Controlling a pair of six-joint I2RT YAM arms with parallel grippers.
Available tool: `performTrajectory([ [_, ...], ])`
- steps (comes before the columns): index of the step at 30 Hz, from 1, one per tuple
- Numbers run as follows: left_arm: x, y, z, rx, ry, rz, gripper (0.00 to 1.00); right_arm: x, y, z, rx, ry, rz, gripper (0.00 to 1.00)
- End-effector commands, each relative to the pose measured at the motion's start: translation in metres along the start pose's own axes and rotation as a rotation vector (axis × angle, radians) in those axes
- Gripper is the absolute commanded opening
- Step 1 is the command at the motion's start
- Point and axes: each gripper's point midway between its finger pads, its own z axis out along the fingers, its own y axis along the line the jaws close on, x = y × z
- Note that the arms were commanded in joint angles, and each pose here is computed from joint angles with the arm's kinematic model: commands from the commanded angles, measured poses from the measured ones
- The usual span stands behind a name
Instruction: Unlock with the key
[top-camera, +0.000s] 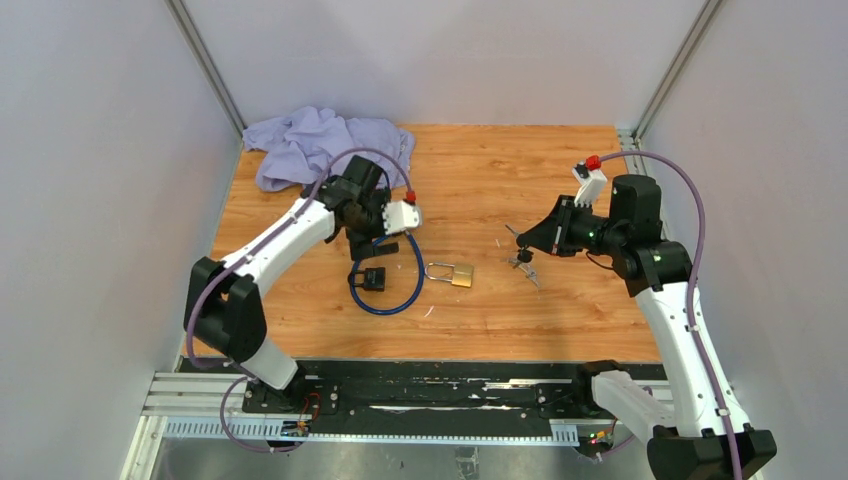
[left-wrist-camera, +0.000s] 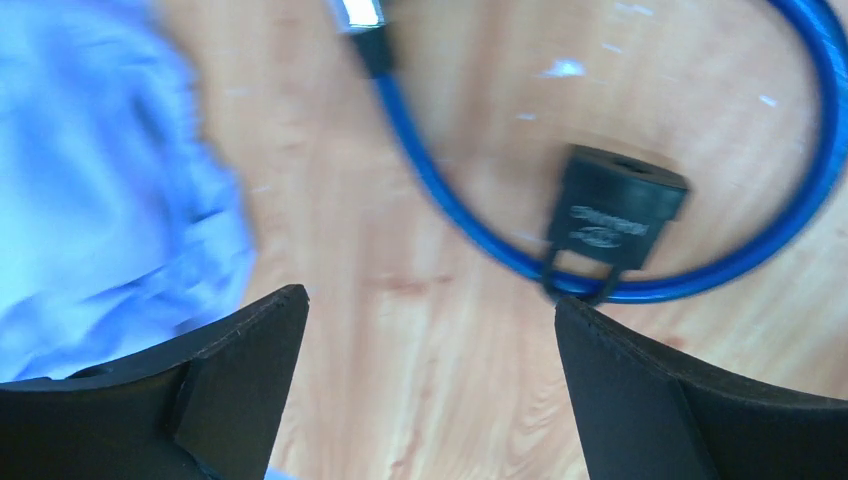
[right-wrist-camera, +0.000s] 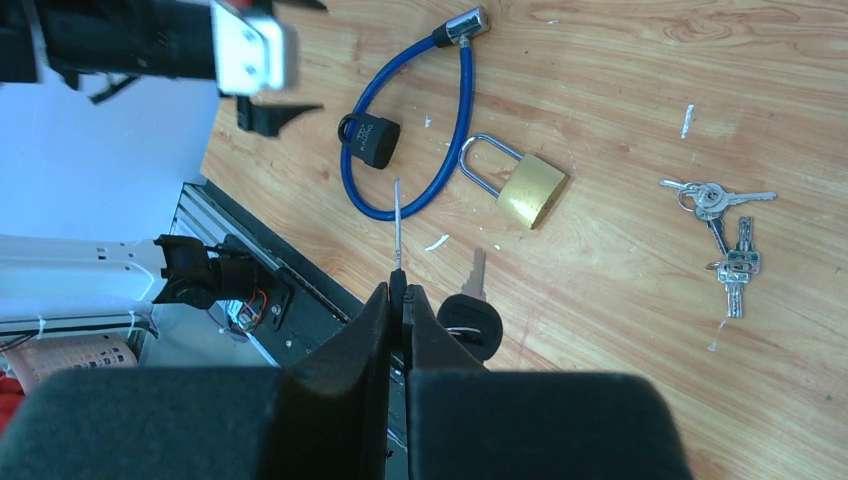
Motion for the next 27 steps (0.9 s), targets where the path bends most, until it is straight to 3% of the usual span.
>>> performTrajectory([
  [1,-0.012,0.067,-0.071,-0.337,-0.005,-0.146,0.98,-0.003,0.007,-0.003,-0.007,-0.007,-0.024,0.01],
  [4,-0.003,0.088,-0.095,-0.484,0.011,-0.176,0.98,-0.003,0.006,-0.003,-0.007,-0.005,-0.028,0.00],
  [6,0.009,0.087,-0.088,-0.516,0.016,-0.183,0.98,-0.003,0.006,-0.003,-0.008,-0.003,-0.028,0.01],
  [12,0.027,0.018,-0.026,-0.224,0.016,-0.055,0.98,-0.002,0.004,-0.002,0.005,0.001,-0.028,0.01],
  [20,0.028,-0.021,0.006,-0.062,-0.042,-0.018,1.00,-0.003,0.001,-0.003,0.021,-0.003,-0.027,0.01],
  [27,0.040,-0.047,0.023,0.020,-0.023,0.022,0.80,-0.004,-0.001,-0.002,0.031,-0.004,-0.029,0.01],
])
